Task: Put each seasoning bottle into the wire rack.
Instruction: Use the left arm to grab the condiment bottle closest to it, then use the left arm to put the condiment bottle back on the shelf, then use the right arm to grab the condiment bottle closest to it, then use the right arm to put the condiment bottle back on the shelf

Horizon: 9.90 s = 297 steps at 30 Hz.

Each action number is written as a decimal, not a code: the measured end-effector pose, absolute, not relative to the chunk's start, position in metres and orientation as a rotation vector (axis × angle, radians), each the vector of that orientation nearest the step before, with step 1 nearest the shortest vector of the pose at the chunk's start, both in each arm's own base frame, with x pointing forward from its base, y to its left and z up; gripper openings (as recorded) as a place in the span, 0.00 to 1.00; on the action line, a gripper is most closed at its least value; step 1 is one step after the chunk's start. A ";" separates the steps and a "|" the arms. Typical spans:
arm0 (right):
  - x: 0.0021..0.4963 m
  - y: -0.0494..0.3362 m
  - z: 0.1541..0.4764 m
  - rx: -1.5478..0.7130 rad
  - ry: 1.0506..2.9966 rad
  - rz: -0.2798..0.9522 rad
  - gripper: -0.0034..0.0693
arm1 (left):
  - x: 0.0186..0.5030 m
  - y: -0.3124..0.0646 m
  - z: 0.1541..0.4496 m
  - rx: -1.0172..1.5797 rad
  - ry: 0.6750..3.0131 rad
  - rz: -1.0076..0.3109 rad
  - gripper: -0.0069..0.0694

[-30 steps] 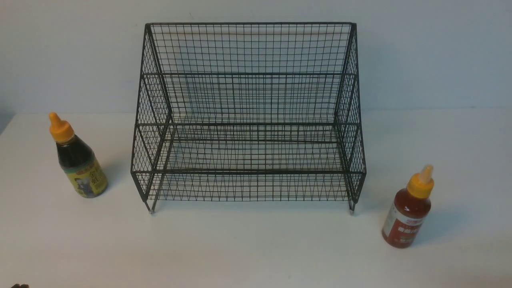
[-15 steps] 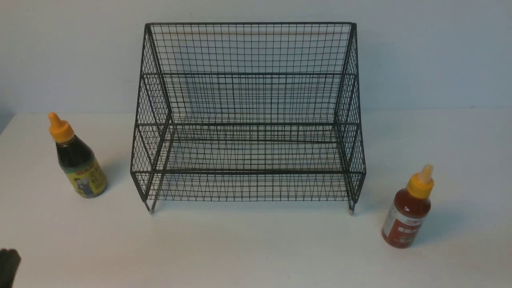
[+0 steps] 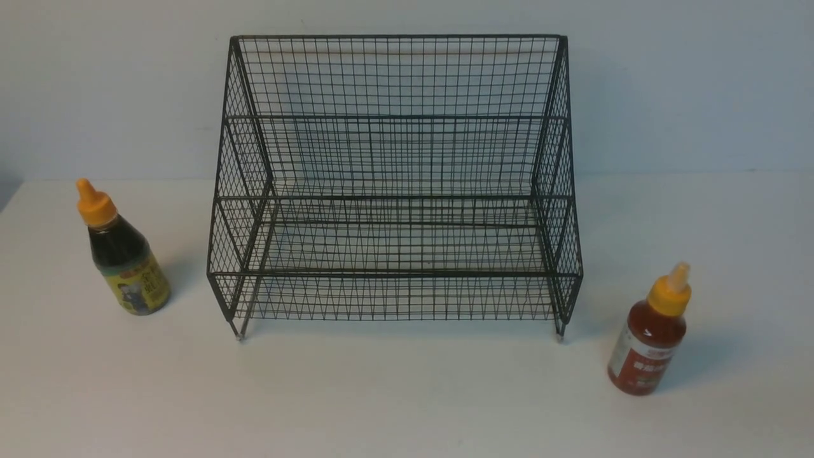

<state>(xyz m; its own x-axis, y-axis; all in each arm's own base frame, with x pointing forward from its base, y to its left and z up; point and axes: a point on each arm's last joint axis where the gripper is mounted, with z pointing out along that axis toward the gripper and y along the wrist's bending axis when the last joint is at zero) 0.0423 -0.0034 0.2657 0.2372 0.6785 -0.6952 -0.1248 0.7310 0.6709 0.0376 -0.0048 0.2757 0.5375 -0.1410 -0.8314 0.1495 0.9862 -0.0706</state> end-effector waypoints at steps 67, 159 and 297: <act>0.099 0.023 0.363 -0.089 1.857 0.310 0.03 | 0.312 0.048 0.188 -0.159 1.696 0.056 0.86; 0.120 0.029 0.362 -0.250 1.837 0.325 0.03 | 0.282 -0.100 0.277 0.422 1.698 -0.379 0.82; 0.214 0.071 0.251 -0.179 1.865 0.152 0.42 | 0.130 -0.016 0.356 -0.002 1.940 -0.058 0.08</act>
